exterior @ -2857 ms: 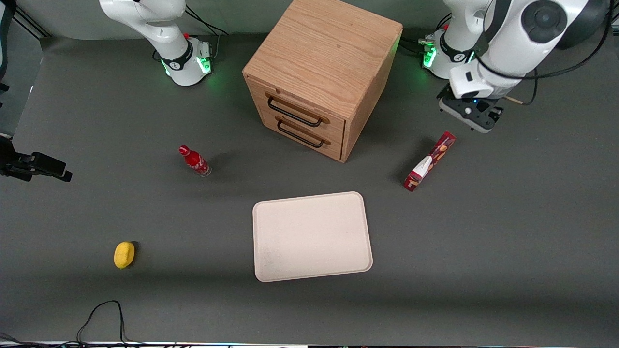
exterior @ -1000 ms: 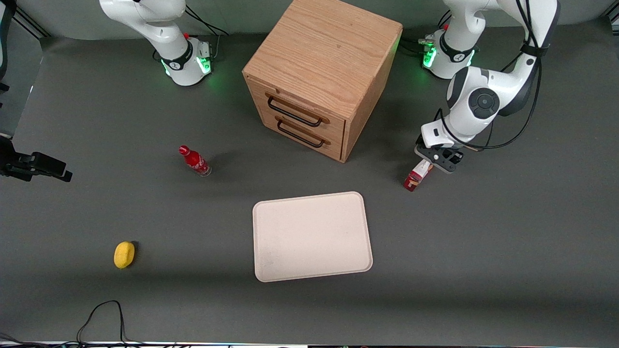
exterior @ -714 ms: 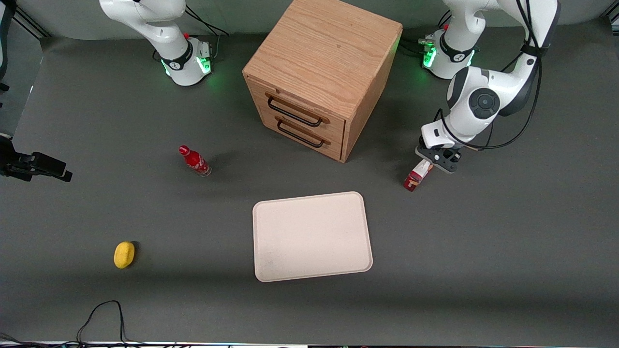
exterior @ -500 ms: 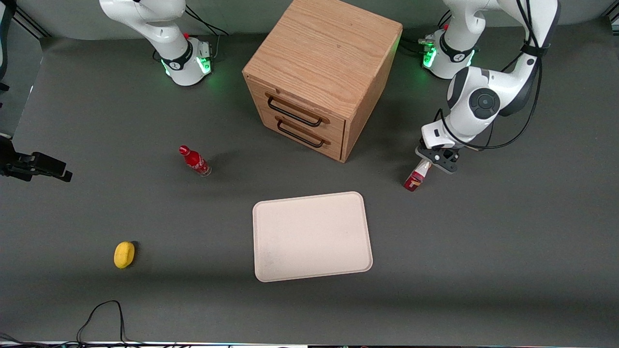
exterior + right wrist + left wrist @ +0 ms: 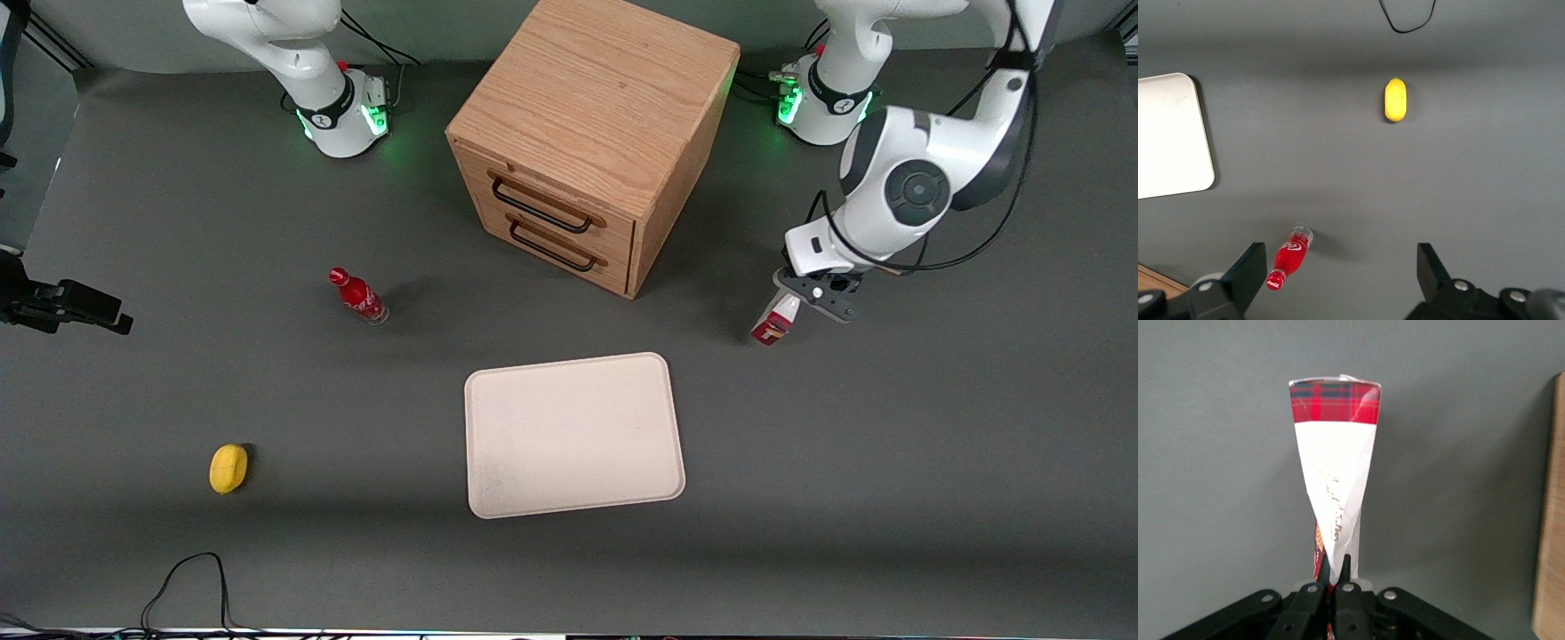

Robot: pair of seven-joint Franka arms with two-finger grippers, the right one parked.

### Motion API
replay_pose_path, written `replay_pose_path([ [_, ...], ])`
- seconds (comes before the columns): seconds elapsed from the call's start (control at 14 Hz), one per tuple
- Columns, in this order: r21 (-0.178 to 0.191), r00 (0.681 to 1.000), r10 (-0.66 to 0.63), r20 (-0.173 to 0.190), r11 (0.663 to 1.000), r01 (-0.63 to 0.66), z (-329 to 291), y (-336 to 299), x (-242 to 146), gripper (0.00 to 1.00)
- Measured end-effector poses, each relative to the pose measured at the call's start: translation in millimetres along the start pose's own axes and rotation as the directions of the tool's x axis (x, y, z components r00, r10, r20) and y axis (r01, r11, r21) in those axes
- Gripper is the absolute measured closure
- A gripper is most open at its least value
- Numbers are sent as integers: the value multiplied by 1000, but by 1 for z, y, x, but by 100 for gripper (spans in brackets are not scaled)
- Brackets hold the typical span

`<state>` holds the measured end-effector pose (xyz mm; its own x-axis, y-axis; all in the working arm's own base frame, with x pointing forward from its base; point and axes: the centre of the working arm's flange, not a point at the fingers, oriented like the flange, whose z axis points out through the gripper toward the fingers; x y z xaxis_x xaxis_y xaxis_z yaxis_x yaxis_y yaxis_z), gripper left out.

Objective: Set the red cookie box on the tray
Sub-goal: 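Lift the cookie box upright off the table with the left gripper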

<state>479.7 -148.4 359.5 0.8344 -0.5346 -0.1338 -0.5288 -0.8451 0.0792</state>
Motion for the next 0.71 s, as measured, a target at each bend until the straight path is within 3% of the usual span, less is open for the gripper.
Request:
replay_pose_path([
  [0.29, -9, 999, -18, 45, 1000, 18, -134, 3, -7, 97],
  [0.57, -15, 998, -52, 40, 999, 53, -248, -7, -36, 97],
  [0.71, -8, 998, -67, 16, 998, 67, -276, -7, -42, 97],
])
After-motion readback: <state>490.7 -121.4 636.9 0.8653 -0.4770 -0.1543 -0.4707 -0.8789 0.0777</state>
